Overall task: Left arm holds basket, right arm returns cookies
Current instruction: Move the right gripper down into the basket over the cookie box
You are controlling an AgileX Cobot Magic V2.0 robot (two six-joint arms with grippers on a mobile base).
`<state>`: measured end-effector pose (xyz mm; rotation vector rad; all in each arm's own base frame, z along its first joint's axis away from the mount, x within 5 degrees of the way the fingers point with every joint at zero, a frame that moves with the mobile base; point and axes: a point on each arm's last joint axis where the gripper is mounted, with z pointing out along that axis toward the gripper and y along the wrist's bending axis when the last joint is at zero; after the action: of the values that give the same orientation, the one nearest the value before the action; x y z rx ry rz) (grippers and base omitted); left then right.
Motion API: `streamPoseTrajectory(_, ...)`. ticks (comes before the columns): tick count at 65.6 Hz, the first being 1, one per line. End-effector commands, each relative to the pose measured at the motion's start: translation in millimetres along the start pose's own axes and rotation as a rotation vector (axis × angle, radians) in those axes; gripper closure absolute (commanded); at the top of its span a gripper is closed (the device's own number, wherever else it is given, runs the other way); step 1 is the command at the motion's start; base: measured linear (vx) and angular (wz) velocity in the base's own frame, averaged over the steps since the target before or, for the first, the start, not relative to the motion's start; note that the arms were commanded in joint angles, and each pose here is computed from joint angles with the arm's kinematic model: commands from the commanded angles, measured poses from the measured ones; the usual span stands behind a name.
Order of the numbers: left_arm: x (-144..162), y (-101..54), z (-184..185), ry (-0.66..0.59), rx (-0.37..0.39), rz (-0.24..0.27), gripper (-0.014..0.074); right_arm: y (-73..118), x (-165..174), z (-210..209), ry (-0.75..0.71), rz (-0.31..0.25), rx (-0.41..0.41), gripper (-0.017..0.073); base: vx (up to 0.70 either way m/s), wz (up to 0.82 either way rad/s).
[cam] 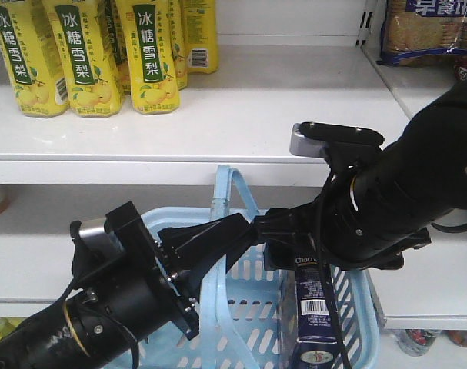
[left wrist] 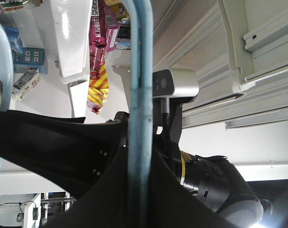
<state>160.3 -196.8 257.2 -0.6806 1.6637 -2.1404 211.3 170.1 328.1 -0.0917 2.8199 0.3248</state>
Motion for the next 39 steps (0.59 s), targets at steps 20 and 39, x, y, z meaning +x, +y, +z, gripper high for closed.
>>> streamPoseTrajectory(20, 2, -30.1, 1, 0.009, 0.206, 0.000, 0.0594, 5.3, -6, -8, -0.052, 0.000, -0.048, -0.0010, 0.00, 0.00)
streamPoseTrajectory(39, 2, -30.1, 1, 0.009, 0.206, 0.000, 0.0594, 9.8, 3, -13, -0.026, -0.034, -0.044, -0.0010, 0.00, 0.00)
